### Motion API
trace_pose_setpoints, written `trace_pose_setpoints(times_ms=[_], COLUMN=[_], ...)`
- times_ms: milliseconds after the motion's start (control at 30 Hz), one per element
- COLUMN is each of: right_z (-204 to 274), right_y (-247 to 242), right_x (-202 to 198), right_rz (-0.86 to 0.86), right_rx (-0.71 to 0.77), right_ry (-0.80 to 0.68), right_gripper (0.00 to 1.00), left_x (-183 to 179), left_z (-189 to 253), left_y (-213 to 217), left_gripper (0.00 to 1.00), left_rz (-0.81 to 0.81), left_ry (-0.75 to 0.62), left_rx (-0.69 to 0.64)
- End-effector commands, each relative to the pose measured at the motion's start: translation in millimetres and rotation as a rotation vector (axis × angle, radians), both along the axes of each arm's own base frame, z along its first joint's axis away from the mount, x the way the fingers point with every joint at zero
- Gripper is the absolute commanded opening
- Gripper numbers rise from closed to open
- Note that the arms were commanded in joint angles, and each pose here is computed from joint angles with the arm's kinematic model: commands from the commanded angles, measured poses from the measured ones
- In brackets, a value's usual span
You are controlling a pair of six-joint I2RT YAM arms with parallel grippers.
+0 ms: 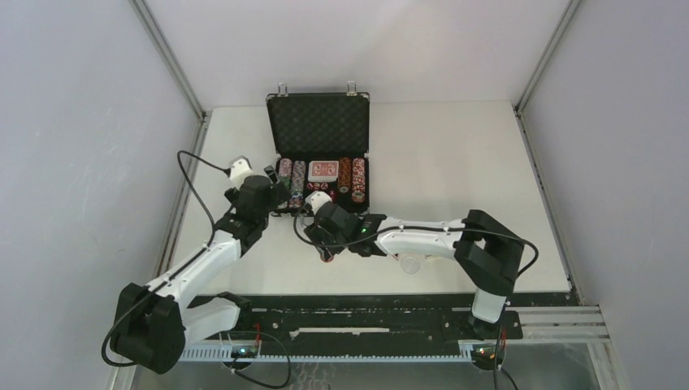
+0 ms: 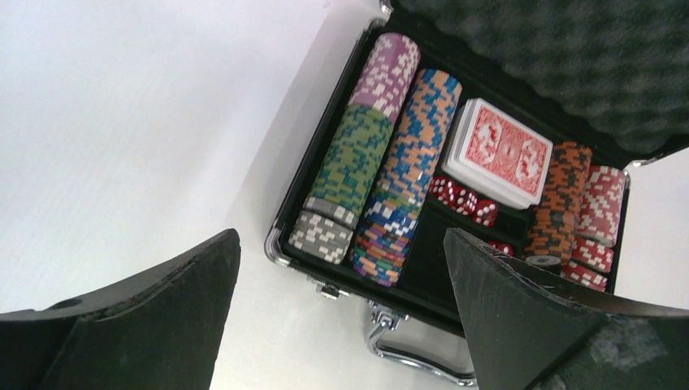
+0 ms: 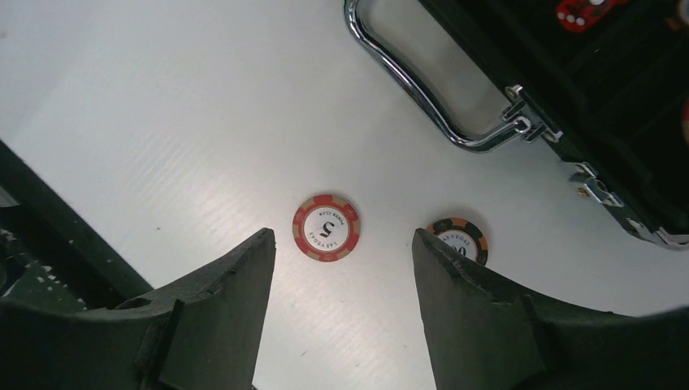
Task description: Pack up texas hold em set
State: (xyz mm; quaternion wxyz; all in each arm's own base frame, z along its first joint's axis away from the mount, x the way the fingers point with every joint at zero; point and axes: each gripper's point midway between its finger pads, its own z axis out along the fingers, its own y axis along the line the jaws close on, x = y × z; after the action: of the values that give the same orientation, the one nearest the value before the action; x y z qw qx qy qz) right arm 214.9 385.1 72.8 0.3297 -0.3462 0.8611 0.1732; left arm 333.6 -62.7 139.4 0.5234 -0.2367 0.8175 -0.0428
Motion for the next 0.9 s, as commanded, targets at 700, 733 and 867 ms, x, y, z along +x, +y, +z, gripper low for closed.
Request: trace_pose_setpoints(times_ms=[700, 733, 867], right_z=[-11.8, -13.9, -9.7], right_y=[2.1, -0.1, -14.3], right_x=[2.5, 2.4, 20.4], right_rz=[0.0, -0.014, -0.123], right_rx=[-0.09, -0.102, -0.084], right_ry=[0.019, 0.018, 0.038], right_gripper=[0.73, 0.72, 0.7], left_x=[-14.1, -14.2, -15.0], left_z=[-19.5, -19.7, -21.9], left_y=[-20.5, -20.2, -19.0], left_gripper=[0.99, 0.99, 0.99], left_rz=[-0.1, -0.099, -0.094], left_ry=[0.018, 0.019, 0.025], left_rx=[-0.175, -0.175, -0.17])
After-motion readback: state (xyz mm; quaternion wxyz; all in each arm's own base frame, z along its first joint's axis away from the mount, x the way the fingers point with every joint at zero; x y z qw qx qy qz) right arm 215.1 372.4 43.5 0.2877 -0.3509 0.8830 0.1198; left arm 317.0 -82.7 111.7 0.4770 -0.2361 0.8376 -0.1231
